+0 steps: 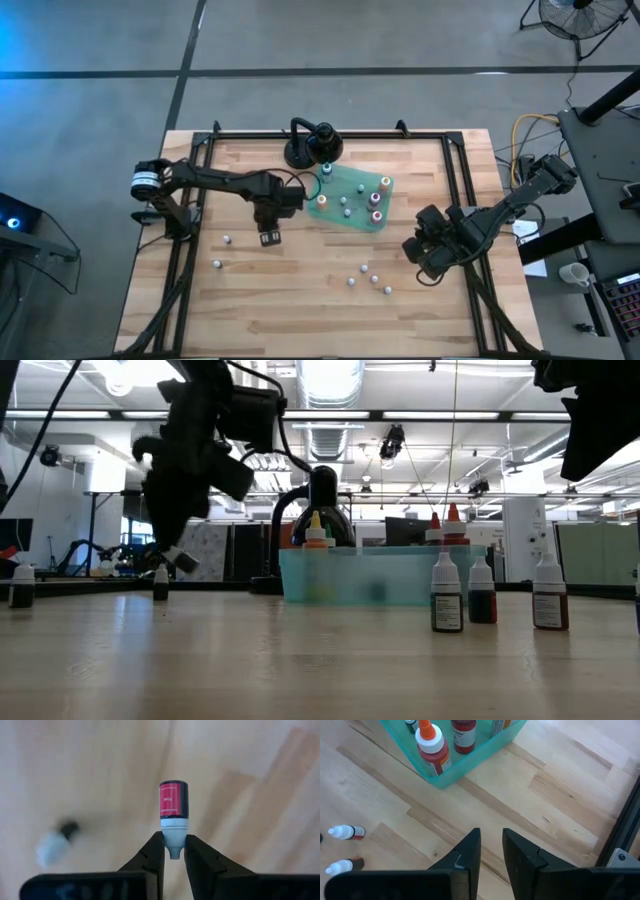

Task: Pick & Place food coloring
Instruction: Move the pink food coloring bottle to the middle left of the table

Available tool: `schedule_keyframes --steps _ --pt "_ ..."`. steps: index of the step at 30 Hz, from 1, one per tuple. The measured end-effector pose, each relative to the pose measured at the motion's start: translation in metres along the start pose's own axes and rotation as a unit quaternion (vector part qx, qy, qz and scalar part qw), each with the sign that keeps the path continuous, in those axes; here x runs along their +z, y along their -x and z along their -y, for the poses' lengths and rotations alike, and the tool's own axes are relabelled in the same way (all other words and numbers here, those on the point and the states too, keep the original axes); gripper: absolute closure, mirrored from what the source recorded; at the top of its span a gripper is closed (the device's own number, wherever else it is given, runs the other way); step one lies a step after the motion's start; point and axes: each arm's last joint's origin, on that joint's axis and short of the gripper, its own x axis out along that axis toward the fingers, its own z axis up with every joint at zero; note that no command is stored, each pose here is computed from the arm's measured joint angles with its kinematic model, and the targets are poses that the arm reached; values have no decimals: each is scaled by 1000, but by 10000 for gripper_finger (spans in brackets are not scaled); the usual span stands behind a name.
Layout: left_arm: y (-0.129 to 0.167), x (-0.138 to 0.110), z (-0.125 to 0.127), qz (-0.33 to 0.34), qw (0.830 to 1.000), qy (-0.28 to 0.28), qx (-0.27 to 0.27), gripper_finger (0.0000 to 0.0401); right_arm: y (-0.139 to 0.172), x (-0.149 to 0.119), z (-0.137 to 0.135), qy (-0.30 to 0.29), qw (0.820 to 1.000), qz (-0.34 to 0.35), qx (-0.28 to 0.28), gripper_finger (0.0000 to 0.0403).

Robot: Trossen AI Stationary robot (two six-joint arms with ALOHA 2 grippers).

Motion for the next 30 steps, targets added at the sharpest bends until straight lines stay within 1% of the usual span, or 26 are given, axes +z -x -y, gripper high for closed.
schedule_keyframes --steps 3,7,11,15,19,22,30 --pt "4 -3 3 -41 997 56 -36 361 0 0 0 1 1000 0 0 331" --pt "4 -10 5 -88 986 127 -70 362 0 0 0 1 1000 0 0 337" --pt "-3 -21 9 -147 970 164 -97 362 0 0 0 3 1000 0 0 339" --pt "-19 -30 11 -202 954 199 -99 362 0 0 0 4 1000 0 0 337" --pt "-39 -38 17 -258 934 219 -116 362 0 0 0 4 1000 0 1 340" --pt "-50 -41 22 -290 923 224 -115 362 0 0 0 4 1000 0 1 342" --pt "-68 -37 30 -320 915 225 -95 362 0 0 0 0 1000 -1 2 336"
